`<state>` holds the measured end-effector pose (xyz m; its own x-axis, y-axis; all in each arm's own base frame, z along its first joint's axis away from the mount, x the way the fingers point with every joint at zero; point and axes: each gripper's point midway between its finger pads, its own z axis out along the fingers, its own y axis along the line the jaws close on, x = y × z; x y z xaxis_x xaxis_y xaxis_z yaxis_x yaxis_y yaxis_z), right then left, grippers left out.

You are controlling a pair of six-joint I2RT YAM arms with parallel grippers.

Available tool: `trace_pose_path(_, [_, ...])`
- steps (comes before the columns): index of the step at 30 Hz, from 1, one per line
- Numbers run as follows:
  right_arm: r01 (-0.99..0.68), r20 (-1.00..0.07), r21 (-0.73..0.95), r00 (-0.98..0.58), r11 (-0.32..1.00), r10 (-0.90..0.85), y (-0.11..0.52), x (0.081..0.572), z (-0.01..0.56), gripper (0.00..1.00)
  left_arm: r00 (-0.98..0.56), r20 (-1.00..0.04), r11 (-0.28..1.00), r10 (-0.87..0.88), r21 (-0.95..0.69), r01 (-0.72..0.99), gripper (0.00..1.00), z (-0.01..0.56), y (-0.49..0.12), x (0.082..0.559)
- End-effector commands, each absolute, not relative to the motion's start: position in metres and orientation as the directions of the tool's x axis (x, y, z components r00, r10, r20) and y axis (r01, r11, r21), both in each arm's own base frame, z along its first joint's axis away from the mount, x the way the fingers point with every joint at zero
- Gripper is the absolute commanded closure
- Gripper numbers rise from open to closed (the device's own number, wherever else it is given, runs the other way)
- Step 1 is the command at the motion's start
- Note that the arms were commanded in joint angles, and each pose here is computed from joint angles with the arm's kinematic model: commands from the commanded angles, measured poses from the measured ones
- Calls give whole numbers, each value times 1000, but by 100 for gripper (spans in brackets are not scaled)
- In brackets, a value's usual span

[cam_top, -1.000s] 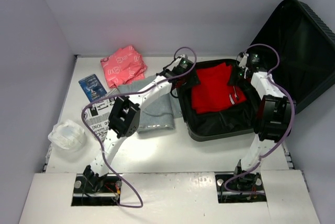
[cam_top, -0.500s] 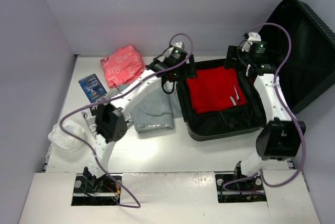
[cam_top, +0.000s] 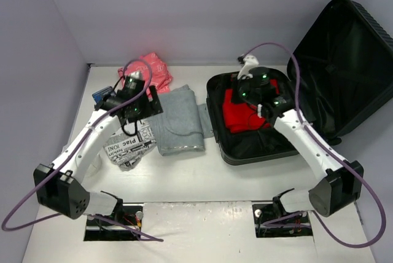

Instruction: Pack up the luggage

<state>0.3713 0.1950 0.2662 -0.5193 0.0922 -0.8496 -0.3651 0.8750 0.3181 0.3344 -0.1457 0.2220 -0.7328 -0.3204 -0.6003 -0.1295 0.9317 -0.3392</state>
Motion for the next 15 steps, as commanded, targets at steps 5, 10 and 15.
trace_pose_path(5, [-429, -791, 413, -605, 804, 84, 282, 330, 231, 0, -739, -493, 879, -458, -373, -296, 23, 180, -89, 285])
trace_pose_path(10, [-397, -746, 434, -662, 809, 74, 314, 312, 198, 0, -761, -453, 863, -465, -425, -274, 23, 174, -102, 284])
trace_pose_path(15, [-396, -743, 425, -666, 814, 64, 319, 311, 190, 0, -768, -350, 770, -537, -575, -276, 23, 161, -133, 285])
